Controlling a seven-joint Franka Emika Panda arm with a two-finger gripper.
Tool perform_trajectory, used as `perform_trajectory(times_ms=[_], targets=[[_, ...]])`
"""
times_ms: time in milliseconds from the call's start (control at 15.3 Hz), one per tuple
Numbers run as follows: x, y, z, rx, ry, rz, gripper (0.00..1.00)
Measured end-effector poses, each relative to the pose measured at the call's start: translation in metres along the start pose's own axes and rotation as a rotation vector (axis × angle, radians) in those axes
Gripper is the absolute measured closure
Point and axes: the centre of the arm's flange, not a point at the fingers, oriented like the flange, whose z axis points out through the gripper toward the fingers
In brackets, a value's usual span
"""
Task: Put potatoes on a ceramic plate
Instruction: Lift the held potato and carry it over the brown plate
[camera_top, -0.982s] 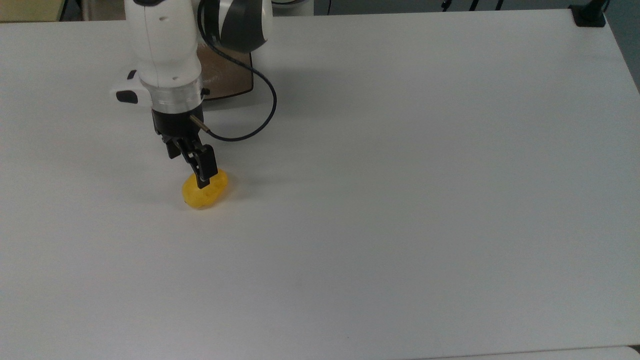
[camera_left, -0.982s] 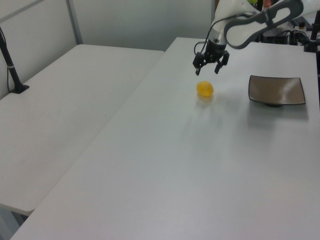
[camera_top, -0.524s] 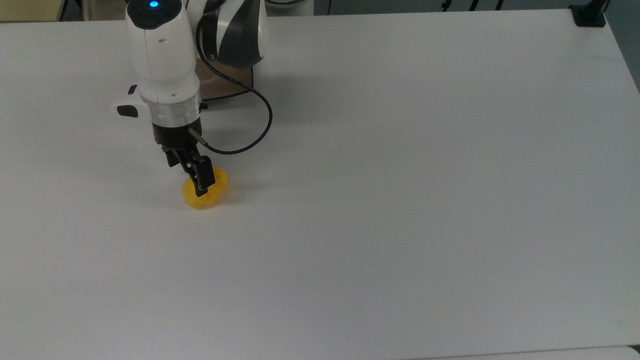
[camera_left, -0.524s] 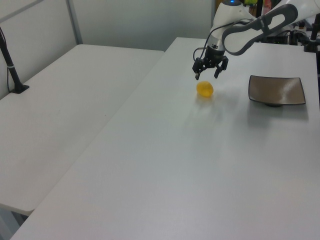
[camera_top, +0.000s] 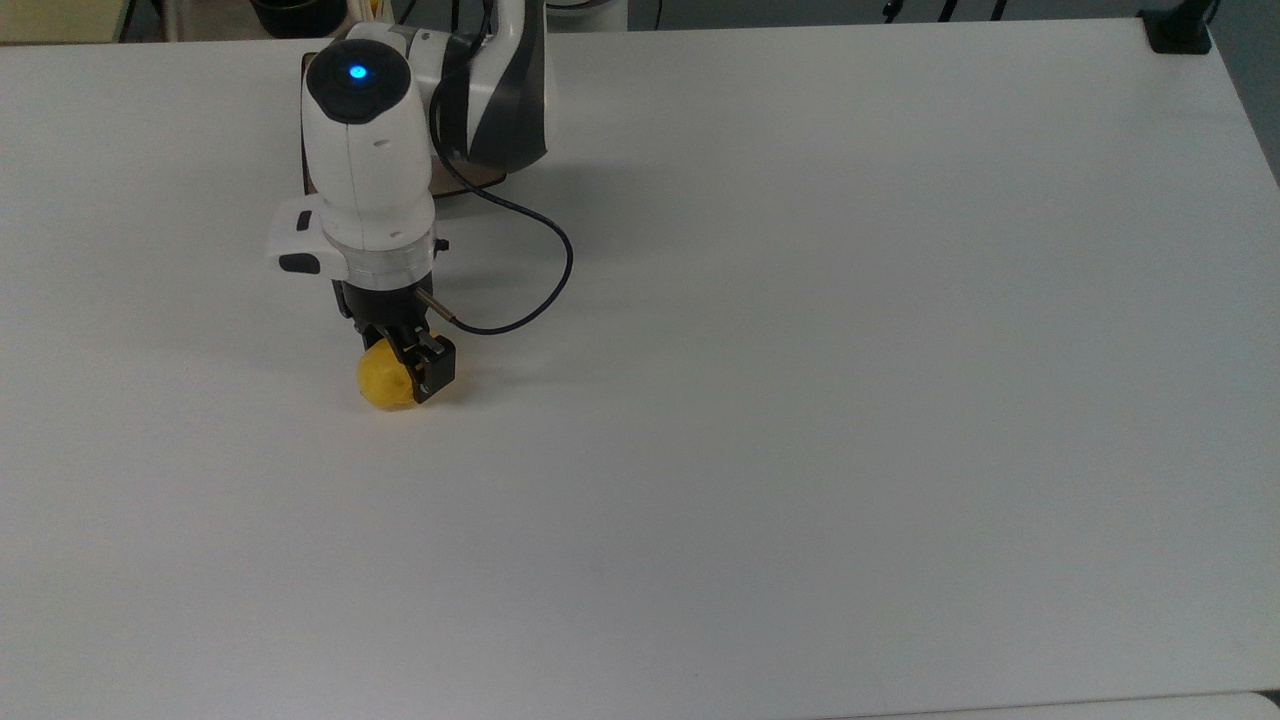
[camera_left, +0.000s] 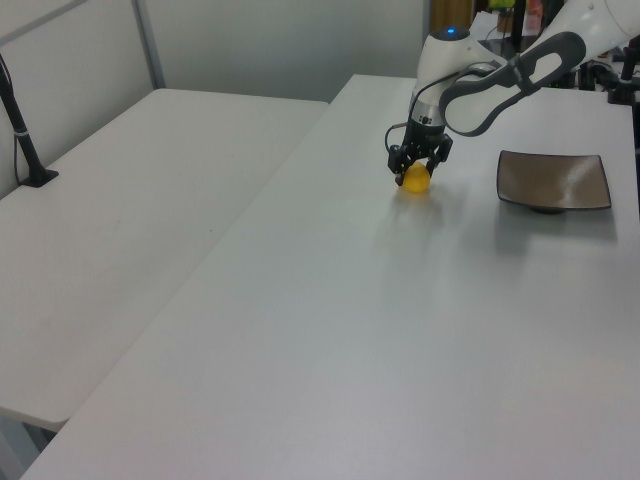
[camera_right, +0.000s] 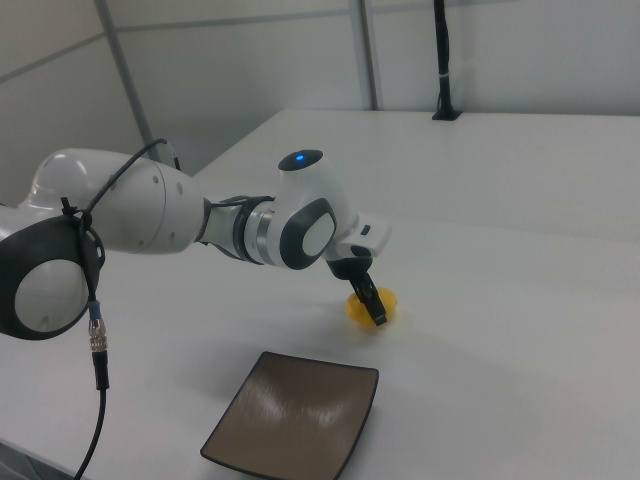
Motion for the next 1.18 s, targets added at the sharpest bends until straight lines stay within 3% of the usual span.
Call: perform_trajectory(times_ms=[65,720,982,1178], targets=[[0.000,-0.002,-0.002,0.001,0.005,-0.004,0.33],[0.021,-0.001,-0.037,0.024,0.050,0.006,0.33],[0.023,0.021,-0.080,-0.037,-0.023,-0.075,0.33],[0.012,0.043,-0.114,-0.046,-0.088,-0.162,0.33]])
